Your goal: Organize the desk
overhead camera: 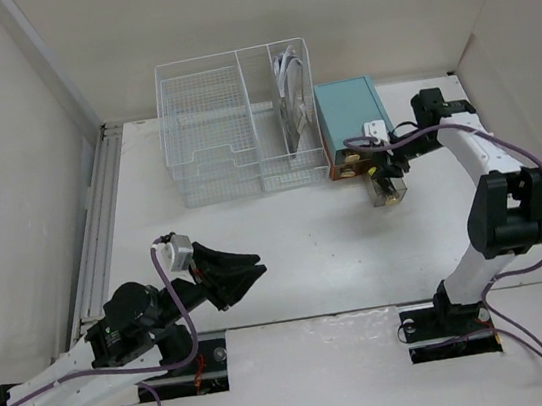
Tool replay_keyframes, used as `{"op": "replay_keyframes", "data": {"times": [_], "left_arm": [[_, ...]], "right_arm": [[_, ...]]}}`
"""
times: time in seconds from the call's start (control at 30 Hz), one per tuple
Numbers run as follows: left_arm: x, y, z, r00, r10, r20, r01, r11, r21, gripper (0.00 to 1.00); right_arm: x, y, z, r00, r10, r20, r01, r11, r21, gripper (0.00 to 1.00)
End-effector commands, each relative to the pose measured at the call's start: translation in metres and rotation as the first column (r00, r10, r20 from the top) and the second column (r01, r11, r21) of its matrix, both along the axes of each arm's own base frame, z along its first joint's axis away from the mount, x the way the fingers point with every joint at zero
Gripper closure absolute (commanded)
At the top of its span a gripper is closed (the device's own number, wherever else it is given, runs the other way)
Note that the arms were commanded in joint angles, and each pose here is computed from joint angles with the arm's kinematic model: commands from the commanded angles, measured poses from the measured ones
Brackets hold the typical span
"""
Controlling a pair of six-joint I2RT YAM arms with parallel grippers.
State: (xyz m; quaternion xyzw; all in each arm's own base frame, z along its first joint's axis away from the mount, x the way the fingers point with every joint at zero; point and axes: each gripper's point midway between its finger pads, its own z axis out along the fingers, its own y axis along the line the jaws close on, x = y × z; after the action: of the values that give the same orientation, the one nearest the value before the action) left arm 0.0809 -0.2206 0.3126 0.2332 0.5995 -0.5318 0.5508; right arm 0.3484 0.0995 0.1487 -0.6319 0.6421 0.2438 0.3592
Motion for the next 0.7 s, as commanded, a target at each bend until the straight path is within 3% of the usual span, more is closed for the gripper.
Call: {"op": "replay_keyframes", "data": {"times": [0.0,0.03,0.13,0.3,0.43,0.67], "left_arm": [[-0.003,-0.002,0.013,0.999,-0.016,0.031,0.017,0.999,-0.044,0.73],[-0.003,-0.002,0.013,0.999,-0.016,0.031,0.017,0.999,-0.044,0.73],[-0.004,-0.002,0.013,0.999,-0.025,0.033,0.026,0.999,-0.043,0.73],[-0.004,-0.002,0.013,0.999,-0.025,0.033,0.026,0.999,-0.043,0.73],[-0.004,-0.002,0.015,0.999,-0.024,0.037,0.026,0.998,-0.052,0.73],[-0.004,-0.007,0.013,0.999,-0.033,0.038,0.035,0.998,-0.050,0.73]], "right_arm": [[-0.012,0.007,0.021,0.999,0.018,0.039,-0.021,0.998,0.060,0.63],[-0.014,0.007,0.018,0.999,0.018,0.030,-0.020,0.998,0.061,0.82],[-0.023,0.003,0.013,1.000,0.007,0.009,-0.007,0.999,0.049,1.00],[-0.048,-0.005,-0.005,0.999,-0.017,-0.027,0.017,1.000,-0.010,1.00],[-0.052,-0.040,-0.021,0.996,-0.092,0.004,0.091,0.970,-0.225,1.00],[-0.030,-0.068,-0.047,0.960,-0.279,-0.011,0.259,0.904,-0.342,1.00]]}}
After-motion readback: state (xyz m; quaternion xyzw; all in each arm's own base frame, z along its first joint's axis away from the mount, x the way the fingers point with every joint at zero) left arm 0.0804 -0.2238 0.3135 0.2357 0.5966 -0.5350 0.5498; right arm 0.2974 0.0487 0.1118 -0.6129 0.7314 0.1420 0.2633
